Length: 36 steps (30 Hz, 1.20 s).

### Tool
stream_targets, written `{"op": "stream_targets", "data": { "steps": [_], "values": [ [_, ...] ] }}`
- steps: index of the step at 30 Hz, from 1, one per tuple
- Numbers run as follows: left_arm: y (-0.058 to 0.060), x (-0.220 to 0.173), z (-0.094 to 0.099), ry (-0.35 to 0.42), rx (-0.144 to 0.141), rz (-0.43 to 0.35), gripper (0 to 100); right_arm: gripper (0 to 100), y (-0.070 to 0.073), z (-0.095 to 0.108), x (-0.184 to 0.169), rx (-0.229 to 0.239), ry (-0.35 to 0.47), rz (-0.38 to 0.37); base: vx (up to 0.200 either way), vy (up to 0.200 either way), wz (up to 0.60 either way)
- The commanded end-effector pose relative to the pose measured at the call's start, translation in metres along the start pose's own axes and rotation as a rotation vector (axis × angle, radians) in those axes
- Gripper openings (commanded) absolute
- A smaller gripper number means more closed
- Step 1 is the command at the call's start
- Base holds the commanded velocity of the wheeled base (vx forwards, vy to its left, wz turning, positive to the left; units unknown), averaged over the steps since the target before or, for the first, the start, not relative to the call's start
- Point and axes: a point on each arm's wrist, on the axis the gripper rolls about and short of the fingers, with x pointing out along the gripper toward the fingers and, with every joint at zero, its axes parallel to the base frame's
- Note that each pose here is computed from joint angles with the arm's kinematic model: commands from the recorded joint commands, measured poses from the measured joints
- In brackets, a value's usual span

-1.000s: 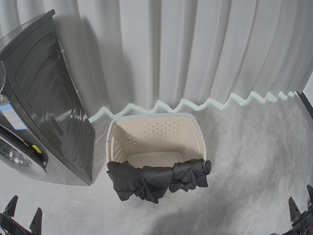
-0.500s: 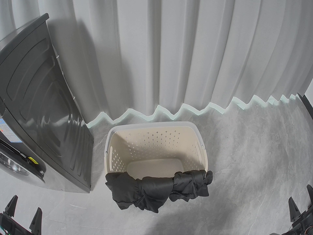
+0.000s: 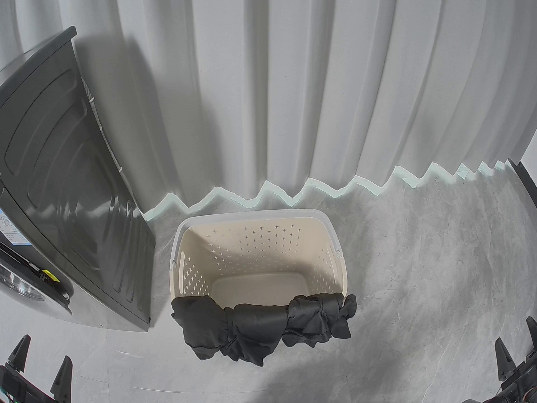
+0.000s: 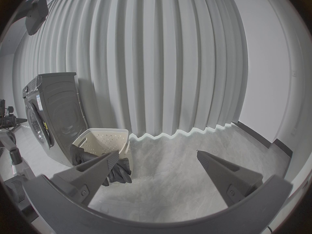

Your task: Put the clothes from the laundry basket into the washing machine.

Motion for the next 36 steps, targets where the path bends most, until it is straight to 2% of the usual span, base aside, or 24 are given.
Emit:
{"op": "stream_targets", "data": {
  "steps": [1, 3, 15, 24, 30, 36],
  "values": [
    [0.0002, 0.0001, -0.0050, 0.003, 0.000, 0.000, 100, 100, 0.0000, -0.0044, -0.0001, -0.001, -0.002, 0.001, 0.000, 0.000, 0.00],
    [0.0002, 0.0001, -0.0048, 0.001, -0.002, 0.000, 100, 100, 0.0000, -0.0044, -0.0001, -0.001, -0.002, 0.001, 0.000, 0.000, 0.00],
    [0.0002, 0.0001, -0.0050, 0.003, -0.002, 0.000, 100, 100, 0.0000, -0.0044, -0.0001, -0.001, -0.002, 0.001, 0.200, 0.000, 0.00],
    [0.0002, 0.0001, -0.0050, 0.003, -0.002, 0.000, 100, 100, 0.0000, -0.0044, -0.0001, -0.001, -0.002, 0.001, 0.000, 0.000, 0.00],
    [0.0002, 0.0001, -0.0050, 0.003, 0.000, 0.000, 100, 100, 0.0000, -0.0044, -0.0001, -0.001, -0.002, 0.001, 0.200, 0.000, 0.00],
    [0.0002, 0.0001, -0.0048, 0.001, 0.000, 0.000, 100, 100, 0.0000, -0.0044, -0.0001, -0.001, -0.002, 0.001, 0.000, 0.000, 0.00]
  ]
}}
